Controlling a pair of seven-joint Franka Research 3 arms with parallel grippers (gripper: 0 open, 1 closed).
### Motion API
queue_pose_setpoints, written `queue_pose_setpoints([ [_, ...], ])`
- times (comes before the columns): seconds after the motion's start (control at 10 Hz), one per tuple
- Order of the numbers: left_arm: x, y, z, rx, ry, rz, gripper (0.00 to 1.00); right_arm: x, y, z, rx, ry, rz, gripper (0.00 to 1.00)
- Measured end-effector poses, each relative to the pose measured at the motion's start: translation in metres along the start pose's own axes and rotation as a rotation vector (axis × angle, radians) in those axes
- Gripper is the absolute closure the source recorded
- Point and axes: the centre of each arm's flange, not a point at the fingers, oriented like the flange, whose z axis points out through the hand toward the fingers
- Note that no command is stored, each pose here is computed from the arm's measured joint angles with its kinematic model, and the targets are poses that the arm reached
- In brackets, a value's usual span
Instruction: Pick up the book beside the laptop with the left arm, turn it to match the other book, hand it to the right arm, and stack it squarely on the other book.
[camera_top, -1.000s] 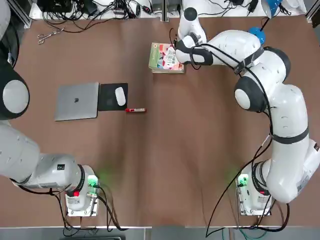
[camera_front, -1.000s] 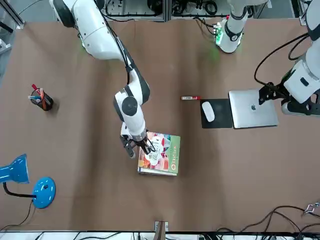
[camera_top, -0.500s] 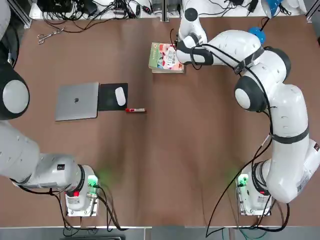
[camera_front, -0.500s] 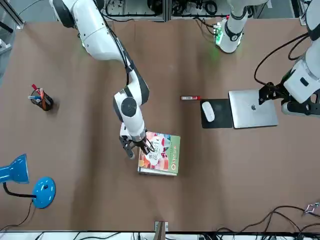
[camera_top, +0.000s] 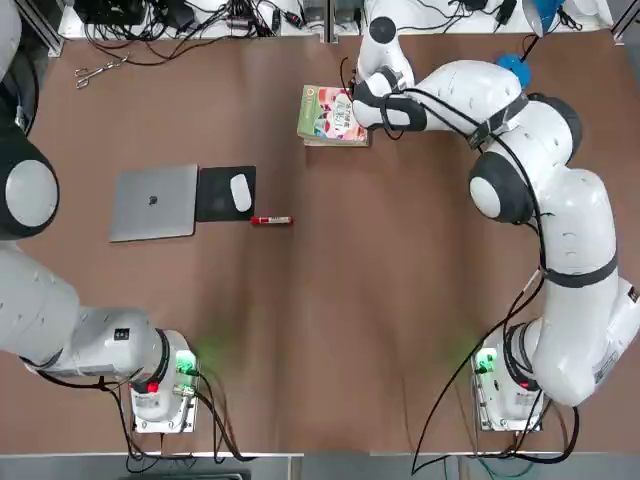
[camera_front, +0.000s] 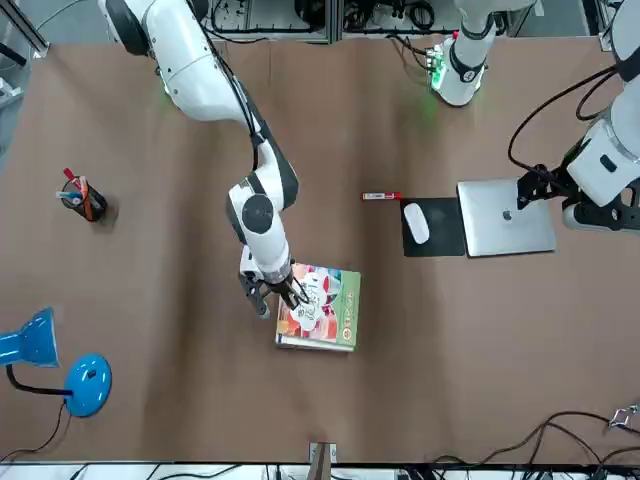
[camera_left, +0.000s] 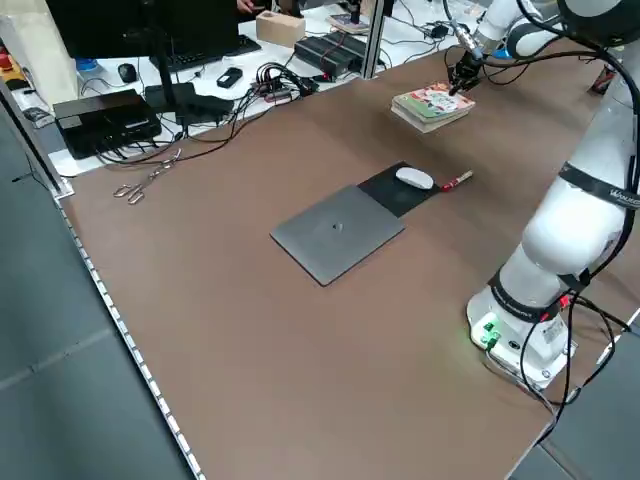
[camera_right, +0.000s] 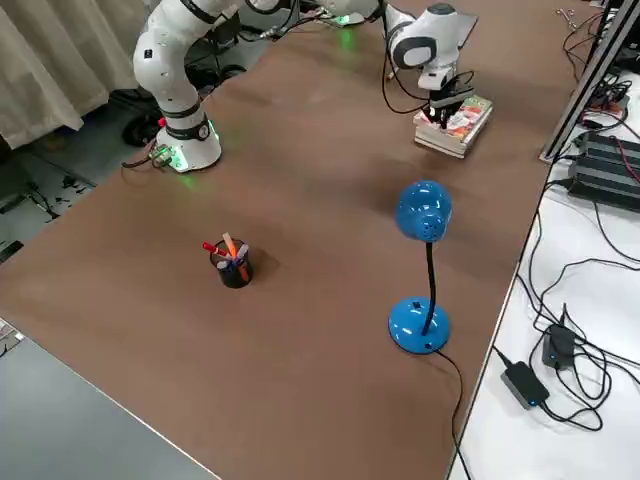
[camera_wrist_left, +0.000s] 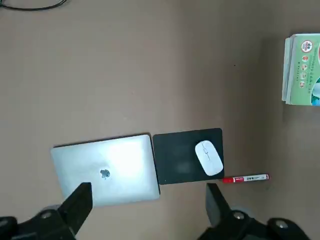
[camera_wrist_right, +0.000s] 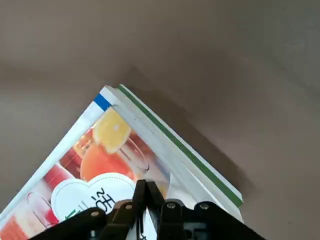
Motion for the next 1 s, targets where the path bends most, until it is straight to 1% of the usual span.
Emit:
queue_pose_setpoints([
  [0.2, 0.0001, 0.0, 0.0002, 0.0, 0.0, 0.0, 0.0, 0.0002, -0.0003, 0.0004, 0.008, 0.001, -0.021, 0.96],
  [0.4, 0.0006, -0.0002, 0.0014, 0.0, -0.002, 0.0, 0.0, 0.0005, -0.0009, 0.0027, 0.034, 0.006, -0.03, 0.96],
  [1.0, 0.003, -0.0009, 0.0065, -0.001, -0.011, -0.001, 0.0, 0.0016, -0.001, 0.0036, 0.053, 0.013, -0.094, 0.96],
])
